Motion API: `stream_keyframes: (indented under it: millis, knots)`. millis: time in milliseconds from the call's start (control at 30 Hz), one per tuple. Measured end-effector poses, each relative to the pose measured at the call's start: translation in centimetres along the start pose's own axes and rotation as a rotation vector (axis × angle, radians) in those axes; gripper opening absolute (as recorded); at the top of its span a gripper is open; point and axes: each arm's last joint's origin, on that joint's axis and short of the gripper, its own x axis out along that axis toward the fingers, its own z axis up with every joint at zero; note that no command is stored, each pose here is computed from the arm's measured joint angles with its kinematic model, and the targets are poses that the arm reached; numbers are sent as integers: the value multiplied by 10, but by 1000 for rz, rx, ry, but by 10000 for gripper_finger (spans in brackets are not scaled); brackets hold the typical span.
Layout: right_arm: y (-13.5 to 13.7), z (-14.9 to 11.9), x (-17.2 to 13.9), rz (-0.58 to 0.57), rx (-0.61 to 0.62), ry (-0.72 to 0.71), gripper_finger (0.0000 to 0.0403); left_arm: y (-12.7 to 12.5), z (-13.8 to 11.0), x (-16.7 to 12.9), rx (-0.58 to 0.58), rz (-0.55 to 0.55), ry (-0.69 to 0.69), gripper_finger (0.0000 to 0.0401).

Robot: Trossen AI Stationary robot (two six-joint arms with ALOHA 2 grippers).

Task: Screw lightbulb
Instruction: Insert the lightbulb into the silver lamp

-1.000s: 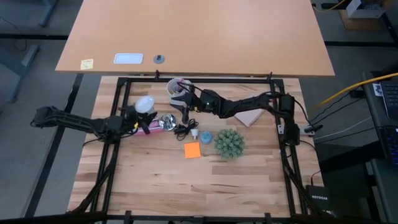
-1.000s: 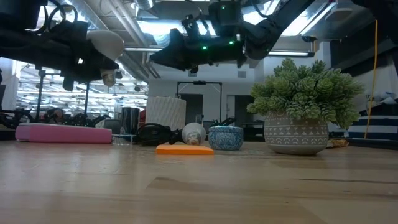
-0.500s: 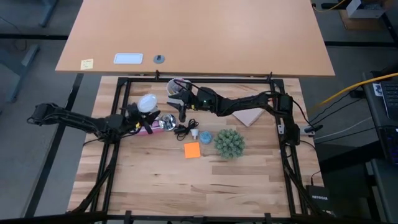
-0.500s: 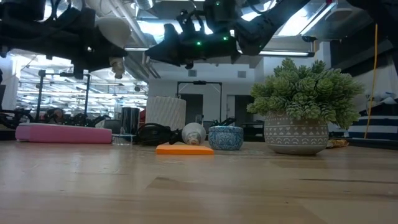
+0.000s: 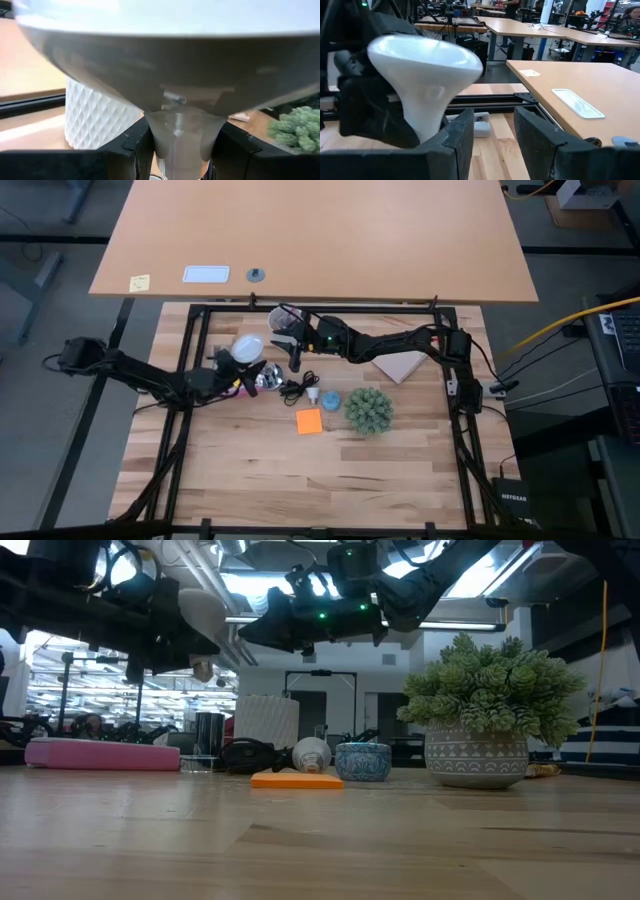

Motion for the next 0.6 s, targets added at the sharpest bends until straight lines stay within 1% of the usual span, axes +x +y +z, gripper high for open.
stream_keyframes:
  millis: [267, 600]
  knots:
    - [-3, 0, 0, 7, 0, 0, 143, 1, -17, 6, 1, 48, 58, 150]
    - [-3, 0, 0, 8, 0, 0, 143, -1, -23, 17, 51, 111, 49, 150]
